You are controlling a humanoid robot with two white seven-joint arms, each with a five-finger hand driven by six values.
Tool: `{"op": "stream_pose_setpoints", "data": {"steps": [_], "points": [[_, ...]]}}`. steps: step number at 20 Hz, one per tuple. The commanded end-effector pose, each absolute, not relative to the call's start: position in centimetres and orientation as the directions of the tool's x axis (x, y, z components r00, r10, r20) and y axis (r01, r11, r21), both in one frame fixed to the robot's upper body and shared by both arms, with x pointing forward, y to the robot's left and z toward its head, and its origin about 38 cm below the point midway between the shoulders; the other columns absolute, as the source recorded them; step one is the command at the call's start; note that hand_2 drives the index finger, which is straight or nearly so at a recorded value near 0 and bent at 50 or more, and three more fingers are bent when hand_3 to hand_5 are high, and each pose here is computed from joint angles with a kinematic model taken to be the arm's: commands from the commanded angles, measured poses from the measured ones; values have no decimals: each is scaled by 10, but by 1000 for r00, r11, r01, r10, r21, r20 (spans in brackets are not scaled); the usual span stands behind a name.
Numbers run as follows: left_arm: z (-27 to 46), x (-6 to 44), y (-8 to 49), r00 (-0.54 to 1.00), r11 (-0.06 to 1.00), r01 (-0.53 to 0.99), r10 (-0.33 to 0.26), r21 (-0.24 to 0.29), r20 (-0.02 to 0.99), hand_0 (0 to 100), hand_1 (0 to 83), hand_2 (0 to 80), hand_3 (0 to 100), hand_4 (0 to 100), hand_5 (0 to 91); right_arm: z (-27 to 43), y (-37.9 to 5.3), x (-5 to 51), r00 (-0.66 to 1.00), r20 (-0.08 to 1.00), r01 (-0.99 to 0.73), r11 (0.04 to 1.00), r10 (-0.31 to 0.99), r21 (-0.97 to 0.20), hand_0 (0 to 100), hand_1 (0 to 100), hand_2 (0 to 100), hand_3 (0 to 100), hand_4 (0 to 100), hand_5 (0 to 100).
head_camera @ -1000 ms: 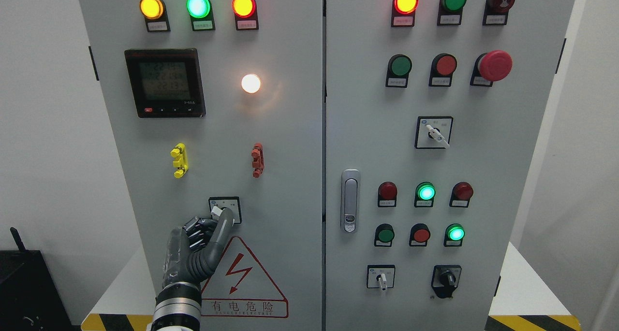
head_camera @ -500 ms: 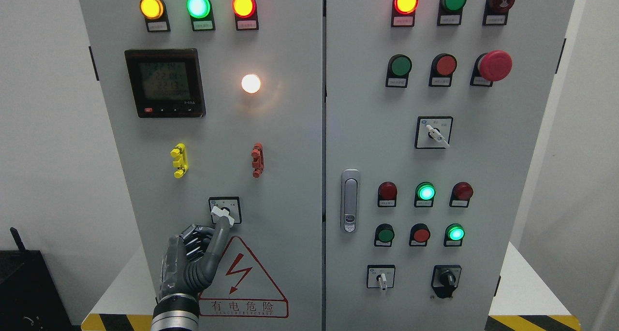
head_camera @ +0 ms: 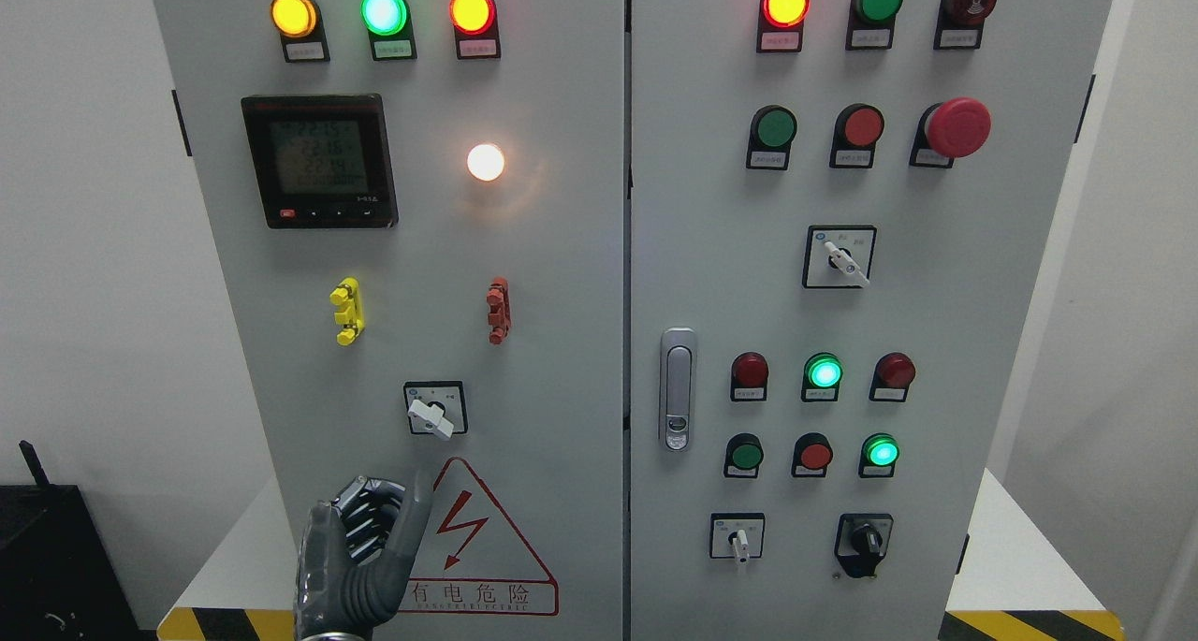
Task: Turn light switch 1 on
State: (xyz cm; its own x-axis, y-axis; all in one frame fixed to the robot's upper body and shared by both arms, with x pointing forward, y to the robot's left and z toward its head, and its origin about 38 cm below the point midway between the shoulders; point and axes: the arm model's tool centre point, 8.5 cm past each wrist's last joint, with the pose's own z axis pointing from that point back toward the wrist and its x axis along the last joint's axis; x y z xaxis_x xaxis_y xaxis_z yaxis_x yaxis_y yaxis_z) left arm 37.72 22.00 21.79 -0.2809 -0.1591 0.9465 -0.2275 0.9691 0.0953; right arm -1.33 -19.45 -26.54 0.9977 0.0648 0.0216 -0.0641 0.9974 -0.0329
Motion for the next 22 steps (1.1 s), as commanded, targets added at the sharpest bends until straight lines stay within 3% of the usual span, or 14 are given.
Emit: {"op": "stream_pose_setpoints", "data": {"steps": [1, 3, 5, 9, 13, 14, 16, 19, 22], "points": [[135, 337, 242, -118, 970, -208, -150, 124, 982, 116, 369, 576, 945, 962, 838, -265, -194, -13, 999, 21, -40, 999, 40, -31, 0, 0, 0, 0, 0, 0], [89, 314, 248, -32, 984, -149, -99, 93, 995, 112, 363, 563, 930, 945, 817, -265, -194, -13, 999, 21, -40, 999, 40, -31, 0, 0, 0, 0, 0, 0], [45, 287, 263, 33, 987, -124, -102, 106, 994, 110, 361, 540, 907, 922, 768, -265, -194, -13, 999, 21, -40, 999, 40, -31, 0, 0, 0, 0, 0, 0], [-41, 228, 290, 153, 982, -118, -128, 146, 980, 110, 315, 442, 775, 827, 558, -265, -194, -13, 999, 21, -40, 999, 40, -31, 0, 0, 0, 0, 0, 0], [-120, 164, 302, 356, 984, -113, -92, 140, 930, 108, 256, 342, 639, 700, 395, -265, -194, -13, 999, 21, -40, 999, 40, -31, 0, 0, 0, 0, 0, 0], [-139, 146, 301, 418, 987, -98, -78, 130, 905, 108, 253, 319, 600, 668, 359, -265, -194, -13, 999, 21, -40, 999, 40, -31, 0, 0, 0, 0, 0, 0], [-173, 107, 296, 547, 995, -45, -53, 92, 835, 111, 243, 226, 452, 520, 171, -265, -194, -13, 999, 21, -40, 999, 40, -31, 0, 0, 0, 0, 0, 0], [-213, 51, 281, 716, 1000, -14, -6, 23, 698, 108, 213, 80, 246, 350, 4, -265, -194, -13, 999, 21, -40, 999, 40, -31, 0, 0, 0, 0, 0, 0], [-239, 20, 274, 833, 1000, -11, 12, -5, 554, 112, 197, 0, 133, 229, 0, -265, -194, -13, 999, 21, -40, 999, 40, -31, 0, 0, 0, 0, 0, 0]]}}
